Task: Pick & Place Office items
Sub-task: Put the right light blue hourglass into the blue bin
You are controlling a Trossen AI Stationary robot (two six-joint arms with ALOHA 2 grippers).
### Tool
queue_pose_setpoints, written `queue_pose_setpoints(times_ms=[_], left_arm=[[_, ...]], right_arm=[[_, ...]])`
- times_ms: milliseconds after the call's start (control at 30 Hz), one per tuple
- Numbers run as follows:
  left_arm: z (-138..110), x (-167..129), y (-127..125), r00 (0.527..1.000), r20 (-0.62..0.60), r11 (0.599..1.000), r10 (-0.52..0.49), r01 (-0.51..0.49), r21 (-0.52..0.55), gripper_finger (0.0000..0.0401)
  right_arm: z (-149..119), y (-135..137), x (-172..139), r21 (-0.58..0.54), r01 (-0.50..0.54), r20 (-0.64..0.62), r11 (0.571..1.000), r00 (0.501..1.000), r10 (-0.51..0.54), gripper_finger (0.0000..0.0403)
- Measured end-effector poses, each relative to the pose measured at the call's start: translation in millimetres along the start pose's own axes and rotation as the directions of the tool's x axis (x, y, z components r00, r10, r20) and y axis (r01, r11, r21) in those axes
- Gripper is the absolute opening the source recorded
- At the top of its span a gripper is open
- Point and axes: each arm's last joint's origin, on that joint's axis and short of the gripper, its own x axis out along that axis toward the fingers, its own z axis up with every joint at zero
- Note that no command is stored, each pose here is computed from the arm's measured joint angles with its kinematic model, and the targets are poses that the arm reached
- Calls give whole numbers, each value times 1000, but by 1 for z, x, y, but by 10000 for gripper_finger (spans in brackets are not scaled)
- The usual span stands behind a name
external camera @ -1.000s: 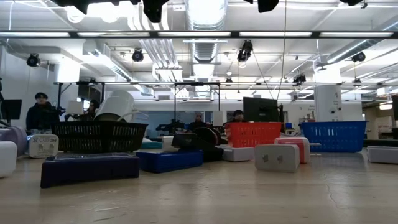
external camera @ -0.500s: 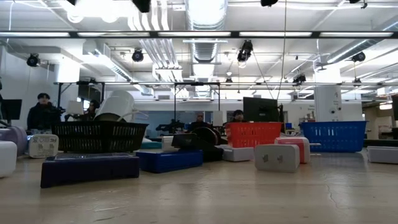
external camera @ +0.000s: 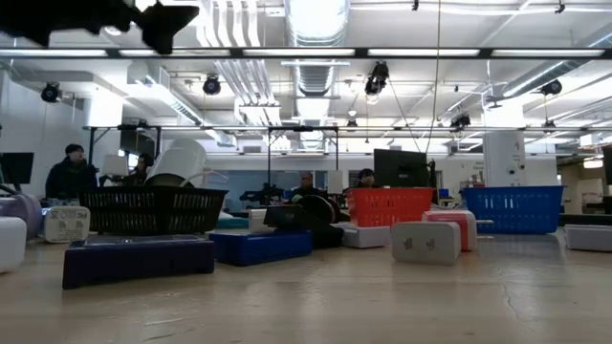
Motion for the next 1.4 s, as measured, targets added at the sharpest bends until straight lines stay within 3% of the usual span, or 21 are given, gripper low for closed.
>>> queue_pose_setpoints(times_ms=[167, 333, 433, 567, 633, 767, 867, 967, 1133, 1267, 1400], left_arm=[[-32, -9, -2, 1000, 17, 1000, 17, -17, -7, 166], [-56, -12, -4, 999, -40, 1000, 16, -15, 7, 19], [-64, -13, -5, 999, -37, 1000, 16, -15, 11, 17], [-70, -14, -5, 999, -41, 1000, 16, -15, 12, 29], [-70, -14, -5, 999, -41, 1000, 16, -15, 12, 29], [-70, -14, -5, 999, -41, 1000, 17, -16, 12, 26], [-70, -14, -5, 999, -40, 1000, 17, -17, 13, 25], [-70, -14, -5, 999, -39, 1000, 17, -17, 13, 27], [-70, -14, -5, 999, -40, 1000, 17, -16, 13, 26], [-70, -14, -5, 999, -40, 1000, 17, -16, 13, 23], [-71, -14, -5, 999, -48, 1000, 16, -15, 20, 25]], right_arm=[[2, -8, -11, 91, -15, -29, 996, 999, 18, 194], [2, -18, -26, 207, -35, -102, 978, 993, 57, 194], [5, -29, -37, 262, 13, -231, 965, 972, 50, 194], [12, -45, -50, 326, 97, -468, 940, 881, 71, 194], [15, -50, -54, 344, 140, -590, 928, 802, 97, 194], [16, -53, -58, 277, 204, -803, 939, 586, 110, 194], [20, -57, -59, 231, 229, -889, 946, 444, 110, 194], [22, -62, -55, 256, 217, -924, 942, 342, 172, 194], [10, -82, -44, 352, 199, -920, 915, 254, 299, 194], [-16, -102, -38, 341, 242, -936, 908, 183, 302, 194], [-40, -120, -39, 397, 274, -917, 876, 161, 365, 194]])
